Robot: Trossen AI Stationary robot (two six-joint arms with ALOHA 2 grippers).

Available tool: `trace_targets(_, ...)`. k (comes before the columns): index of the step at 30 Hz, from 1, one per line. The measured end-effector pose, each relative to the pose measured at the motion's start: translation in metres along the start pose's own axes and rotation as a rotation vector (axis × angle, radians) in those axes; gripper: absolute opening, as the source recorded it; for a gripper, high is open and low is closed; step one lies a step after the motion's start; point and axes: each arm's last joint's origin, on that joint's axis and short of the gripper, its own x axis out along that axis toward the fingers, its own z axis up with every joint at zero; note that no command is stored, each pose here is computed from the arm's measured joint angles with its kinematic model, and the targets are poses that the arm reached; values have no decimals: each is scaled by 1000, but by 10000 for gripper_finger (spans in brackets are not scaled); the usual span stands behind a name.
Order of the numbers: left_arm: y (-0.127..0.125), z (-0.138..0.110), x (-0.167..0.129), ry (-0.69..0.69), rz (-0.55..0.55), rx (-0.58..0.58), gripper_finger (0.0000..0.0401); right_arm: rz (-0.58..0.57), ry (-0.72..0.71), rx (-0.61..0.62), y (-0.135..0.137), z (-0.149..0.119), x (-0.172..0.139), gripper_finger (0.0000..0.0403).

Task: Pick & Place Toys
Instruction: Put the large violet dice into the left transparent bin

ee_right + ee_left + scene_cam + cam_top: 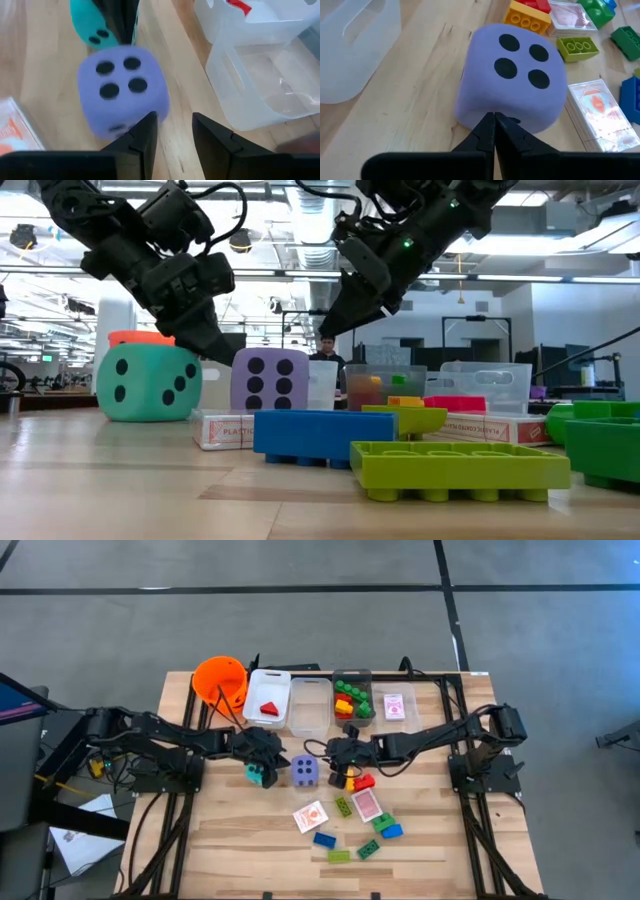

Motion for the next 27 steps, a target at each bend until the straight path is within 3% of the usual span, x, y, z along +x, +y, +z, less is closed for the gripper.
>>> trace_targets(6,0,0,0,-3,-1,2,0,41,-3,-104,24,-2,-18,118)
trace_targets(12,-1,3,0,-35,-8,6,0,-70,-48,-199,49,-4,-51,118)
trace_targets(17,-2,11,-1,-113,-14,101,0,-25,-88,-146,59,-22,-55,118)
trace_targets(21,-4,18,-2,-195,-18,220,0,75,-188,-72,46,-44,-35,118)
trace_targets(25,-2,29,-5,-302,19,404,0,202,-395,10,10,-60,-14,118)
trace_targets(27,1,36,-7,-370,42,441,0,256,-481,31,-5,-72,-10,120)
